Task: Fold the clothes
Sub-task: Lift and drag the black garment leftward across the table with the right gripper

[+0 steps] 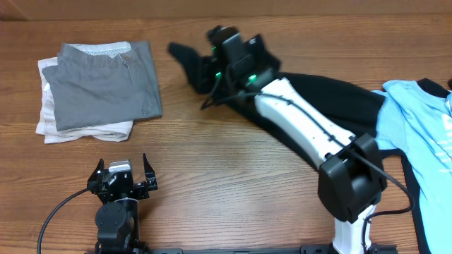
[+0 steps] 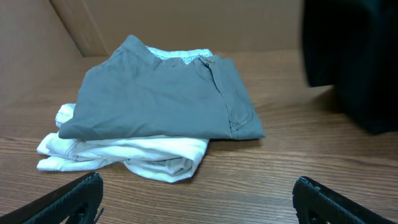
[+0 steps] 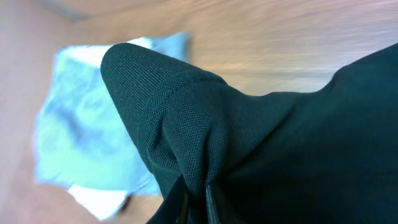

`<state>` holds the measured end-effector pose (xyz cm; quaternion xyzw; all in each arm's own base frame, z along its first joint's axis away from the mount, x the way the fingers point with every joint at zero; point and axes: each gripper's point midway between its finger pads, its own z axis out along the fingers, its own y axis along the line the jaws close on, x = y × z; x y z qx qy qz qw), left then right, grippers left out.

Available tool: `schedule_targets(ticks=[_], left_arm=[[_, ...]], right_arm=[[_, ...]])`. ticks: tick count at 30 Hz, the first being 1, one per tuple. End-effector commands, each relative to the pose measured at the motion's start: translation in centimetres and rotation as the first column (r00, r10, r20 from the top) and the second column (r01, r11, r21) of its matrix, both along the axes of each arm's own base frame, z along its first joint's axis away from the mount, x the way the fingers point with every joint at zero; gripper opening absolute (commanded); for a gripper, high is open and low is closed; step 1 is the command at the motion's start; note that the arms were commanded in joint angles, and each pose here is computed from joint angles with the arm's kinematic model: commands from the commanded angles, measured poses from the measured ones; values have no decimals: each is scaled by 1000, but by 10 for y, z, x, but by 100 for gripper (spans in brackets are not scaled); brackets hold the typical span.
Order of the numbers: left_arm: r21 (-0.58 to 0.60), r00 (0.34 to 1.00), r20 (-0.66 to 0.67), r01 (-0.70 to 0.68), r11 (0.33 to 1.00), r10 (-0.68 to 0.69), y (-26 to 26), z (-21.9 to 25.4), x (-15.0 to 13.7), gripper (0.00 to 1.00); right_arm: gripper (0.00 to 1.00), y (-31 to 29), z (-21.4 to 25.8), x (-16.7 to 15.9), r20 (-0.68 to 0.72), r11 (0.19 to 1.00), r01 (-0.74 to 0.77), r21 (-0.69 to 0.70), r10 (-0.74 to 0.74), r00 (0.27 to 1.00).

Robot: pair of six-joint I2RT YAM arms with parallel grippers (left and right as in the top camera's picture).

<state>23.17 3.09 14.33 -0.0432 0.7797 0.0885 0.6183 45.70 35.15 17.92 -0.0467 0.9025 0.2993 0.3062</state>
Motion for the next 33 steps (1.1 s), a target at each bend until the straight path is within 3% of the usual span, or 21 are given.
schedule_targets(ticks=[1, 5, 7, 10, 14, 19, 22, 25, 28, 29, 32, 33], left_arm=[[4, 1000, 10, -22, 1000, 22, 4, 1, -1, 100], [4, 1000, 10, -22, 1000, 22, 4, 1, -1, 100], [4, 1000, 10, -22, 1000, 22, 4, 1, -1, 100], [4, 1000, 10, -22, 1000, 22, 4, 1, -1, 100], [4, 1000, 10, -22, 1000, 22, 4, 1, -1, 100], [4, 1000, 10, -22, 1000, 22, 4, 1, -1, 100], [4, 1000, 10, -22, 1000, 22, 4, 1, -1, 100], [4, 1000, 10, -22, 1000, 22, 4, 1, -1, 100], [4, 1000, 10, -22, 1000, 22, 4, 1, -1, 100], [4, 1000, 10, -22, 1000, 22, 4, 1, -1, 100], [4, 1000, 10, -22, 1000, 22, 4, 1, -1, 99], [4, 1000, 10, -22, 1000, 22, 4, 1, -1, 100]], right_arm=[[8, 47, 31, -30, 32, 993, -85, 85, 83, 996], [8, 67, 34, -45, 47, 987, -128, 92, 124, 991], [13, 68, 37, -44, 64, 988, -125, 93, 120, 991], [54, 58, 39, -30, 95, 995, -67, 75, 60, 994], [66, 31, 44, -2, 121, 998, 8, 68, -16, 993], [94, -28, 47, 35, 91, 991, 127, 44, -131, 987], [100, -90, 55, 59, 37, 974, 226, 22, -227, 973], [100, -97, 65, 57, -33, 983, 137, 124, -134, 991], [91, -83, 69, 44, -37, 984, 3, 177, 3, 999], [82, -77, 68, 41, -30, 986, -12, 164, 17, 999], [38, -63, 60, 38, 0, 995, -3, 97, 3, 1000], [29, -62, 56, 40, 9, 998, 19, 68, -20, 1000]])
